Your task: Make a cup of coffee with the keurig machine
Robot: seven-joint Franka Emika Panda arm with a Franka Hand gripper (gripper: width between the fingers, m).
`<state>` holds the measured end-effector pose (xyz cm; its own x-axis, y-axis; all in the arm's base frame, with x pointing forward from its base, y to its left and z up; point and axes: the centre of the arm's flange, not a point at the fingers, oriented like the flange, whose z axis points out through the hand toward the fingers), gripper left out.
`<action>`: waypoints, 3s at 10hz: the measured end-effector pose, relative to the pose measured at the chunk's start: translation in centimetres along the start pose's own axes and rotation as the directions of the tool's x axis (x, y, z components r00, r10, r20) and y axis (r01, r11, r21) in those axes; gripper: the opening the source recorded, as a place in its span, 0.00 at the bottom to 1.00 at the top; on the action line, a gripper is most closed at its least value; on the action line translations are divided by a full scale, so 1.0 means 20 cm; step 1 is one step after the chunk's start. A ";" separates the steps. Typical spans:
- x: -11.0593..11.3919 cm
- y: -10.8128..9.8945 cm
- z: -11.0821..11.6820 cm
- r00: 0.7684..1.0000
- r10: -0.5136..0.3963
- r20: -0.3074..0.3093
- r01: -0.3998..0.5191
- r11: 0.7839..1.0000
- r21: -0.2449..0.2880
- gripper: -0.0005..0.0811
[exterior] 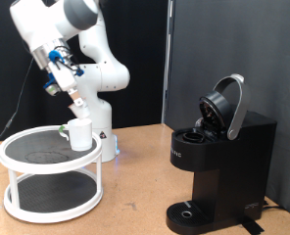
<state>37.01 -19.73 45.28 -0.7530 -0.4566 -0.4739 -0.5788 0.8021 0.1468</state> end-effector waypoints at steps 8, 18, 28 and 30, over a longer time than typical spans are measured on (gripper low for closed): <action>-0.43 0.18 -0.05 0.943 -0.029 0.332 0.119 0.960 -0.253 0.48; -0.79 0.35 0.10 0.974 -0.032 0.225 0.093 0.960 -0.264 0.48; -0.92 0.45 0.21 0.982 -0.063 0.175 0.106 0.963 -0.248 0.48; -0.96 0.48 0.33 0.989 -0.075 0.128 0.103 0.970 -0.222 0.48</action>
<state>48.02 -0.70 50.00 -0.6610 -0.4627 -0.5908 -0.7080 0.6453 0.2868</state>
